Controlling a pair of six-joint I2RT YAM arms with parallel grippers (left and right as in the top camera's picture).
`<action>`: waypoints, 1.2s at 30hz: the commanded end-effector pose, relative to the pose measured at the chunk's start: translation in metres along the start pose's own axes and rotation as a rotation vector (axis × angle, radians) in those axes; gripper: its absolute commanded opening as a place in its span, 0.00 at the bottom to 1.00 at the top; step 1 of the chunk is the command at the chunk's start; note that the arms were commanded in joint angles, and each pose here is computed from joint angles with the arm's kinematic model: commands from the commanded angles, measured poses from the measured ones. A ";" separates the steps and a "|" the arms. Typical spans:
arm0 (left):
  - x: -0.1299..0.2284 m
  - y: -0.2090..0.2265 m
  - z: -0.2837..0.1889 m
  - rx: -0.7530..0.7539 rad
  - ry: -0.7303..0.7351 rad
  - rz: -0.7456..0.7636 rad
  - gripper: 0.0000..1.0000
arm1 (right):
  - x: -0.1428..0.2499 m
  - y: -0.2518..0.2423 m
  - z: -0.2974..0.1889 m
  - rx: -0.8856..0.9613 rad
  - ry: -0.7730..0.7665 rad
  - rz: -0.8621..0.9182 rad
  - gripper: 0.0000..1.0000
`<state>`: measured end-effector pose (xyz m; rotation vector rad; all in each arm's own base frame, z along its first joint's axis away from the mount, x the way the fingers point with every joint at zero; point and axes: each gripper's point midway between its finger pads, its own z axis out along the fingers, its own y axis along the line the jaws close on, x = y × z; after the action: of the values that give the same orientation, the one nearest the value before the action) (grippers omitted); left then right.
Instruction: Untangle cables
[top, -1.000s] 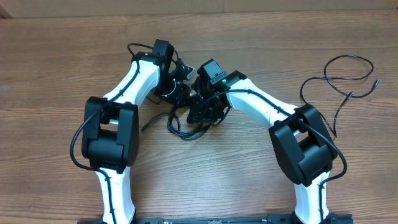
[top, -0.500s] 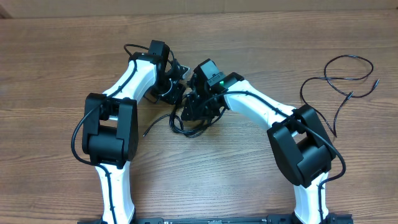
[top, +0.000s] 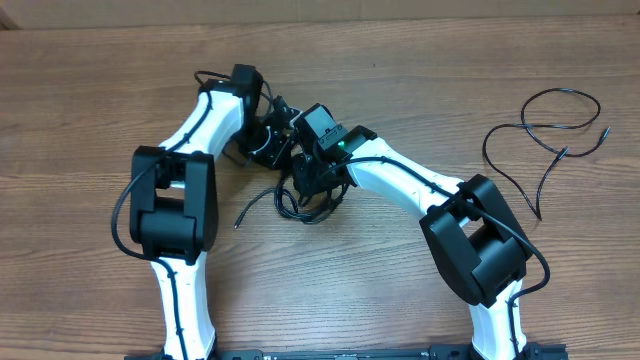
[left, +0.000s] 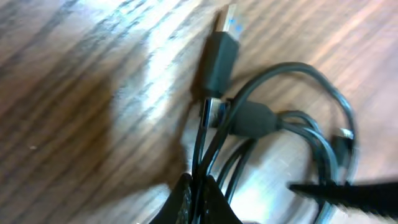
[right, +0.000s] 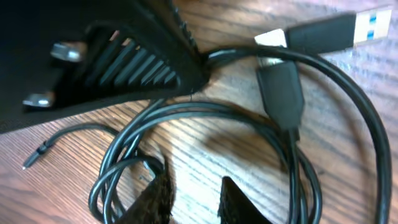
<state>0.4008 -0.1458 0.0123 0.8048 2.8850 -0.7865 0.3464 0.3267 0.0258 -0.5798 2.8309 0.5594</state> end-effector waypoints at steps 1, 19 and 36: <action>-0.015 -0.012 -0.014 0.185 -0.117 0.021 0.04 | -0.002 0.001 -0.005 0.010 -0.017 -0.090 0.26; -0.011 -0.024 -0.024 0.296 -0.132 -0.038 0.04 | 0.007 0.013 -0.004 -0.066 0.021 -0.154 0.27; -0.009 -0.025 -0.024 0.299 -0.127 -0.045 0.04 | 0.024 0.016 0.007 -0.121 0.051 -0.159 0.19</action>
<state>0.3947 -0.1497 0.0425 0.6605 2.7602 -1.2061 0.3240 0.3277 0.0112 -0.8195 2.8017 0.6380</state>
